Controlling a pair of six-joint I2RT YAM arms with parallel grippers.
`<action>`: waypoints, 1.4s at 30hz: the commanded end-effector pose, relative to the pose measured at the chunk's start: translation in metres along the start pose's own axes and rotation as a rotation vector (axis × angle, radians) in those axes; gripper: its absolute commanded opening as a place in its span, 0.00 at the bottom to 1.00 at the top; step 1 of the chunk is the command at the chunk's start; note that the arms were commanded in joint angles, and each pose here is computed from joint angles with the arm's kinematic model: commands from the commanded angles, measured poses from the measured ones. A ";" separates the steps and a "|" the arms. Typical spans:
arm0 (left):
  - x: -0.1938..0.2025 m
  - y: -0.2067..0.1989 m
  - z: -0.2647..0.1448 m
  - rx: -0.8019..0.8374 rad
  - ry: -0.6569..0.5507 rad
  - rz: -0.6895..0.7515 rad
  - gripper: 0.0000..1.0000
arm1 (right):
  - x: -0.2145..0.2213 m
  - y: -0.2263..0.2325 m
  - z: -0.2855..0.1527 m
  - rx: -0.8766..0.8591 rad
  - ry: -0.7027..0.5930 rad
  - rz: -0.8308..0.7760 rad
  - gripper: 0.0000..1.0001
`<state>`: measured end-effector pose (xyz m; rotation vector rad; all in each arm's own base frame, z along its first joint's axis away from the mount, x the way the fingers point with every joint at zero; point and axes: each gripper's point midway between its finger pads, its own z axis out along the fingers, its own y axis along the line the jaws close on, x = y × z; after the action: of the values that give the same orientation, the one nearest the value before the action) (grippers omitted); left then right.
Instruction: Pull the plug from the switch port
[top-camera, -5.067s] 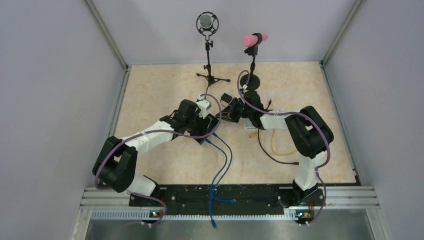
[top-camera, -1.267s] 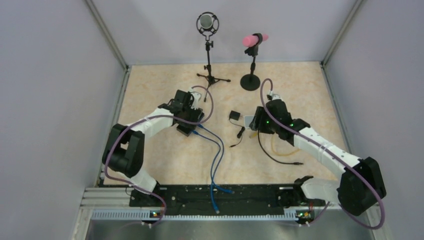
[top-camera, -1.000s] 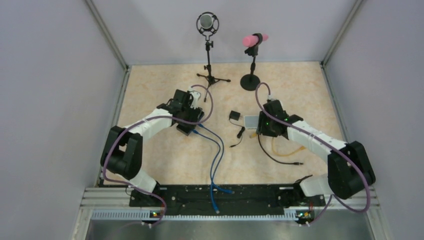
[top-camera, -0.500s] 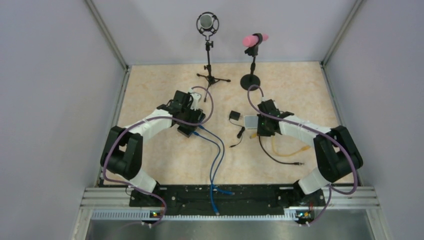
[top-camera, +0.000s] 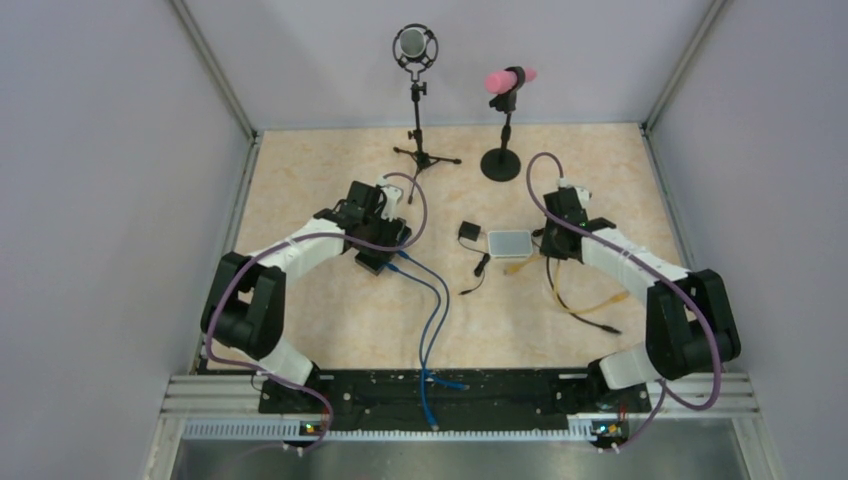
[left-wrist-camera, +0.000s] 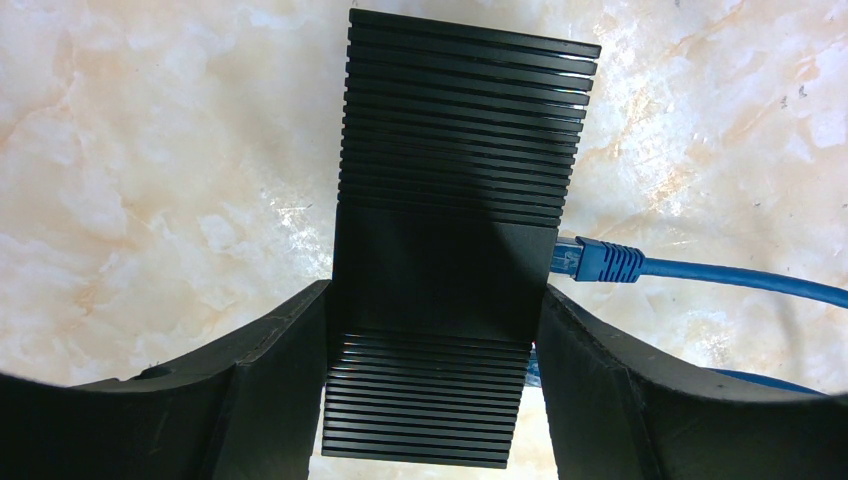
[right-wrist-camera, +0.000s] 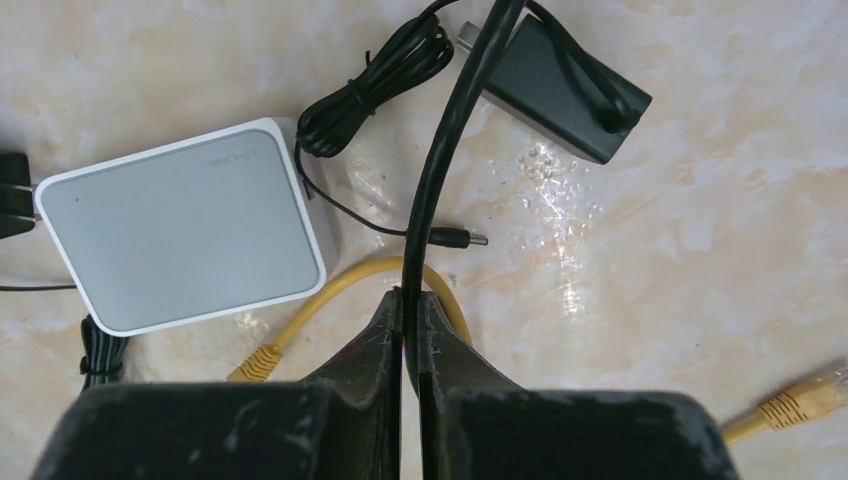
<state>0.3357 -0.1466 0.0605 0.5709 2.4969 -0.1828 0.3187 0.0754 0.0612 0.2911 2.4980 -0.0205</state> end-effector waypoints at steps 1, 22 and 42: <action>-0.019 -0.005 -0.010 0.026 -0.076 -0.004 0.04 | -0.016 -0.007 0.002 0.032 -0.034 -0.028 0.01; -0.025 -0.012 -0.015 0.064 -0.111 -0.018 0.04 | -0.050 0.026 -0.023 -0.224 -0.075 0.067 0.56; -0.026 -0.055 -0.038 0.305 -0.205 0.014 0.04 | 0.029 0.227 -0.109 -1.092 0.177 0.038 0.57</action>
<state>0.3087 -0.1777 0.0763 0.6336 2.4184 -0.4770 0.2905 0.2756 0.1299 -0.0492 2.3466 1.1320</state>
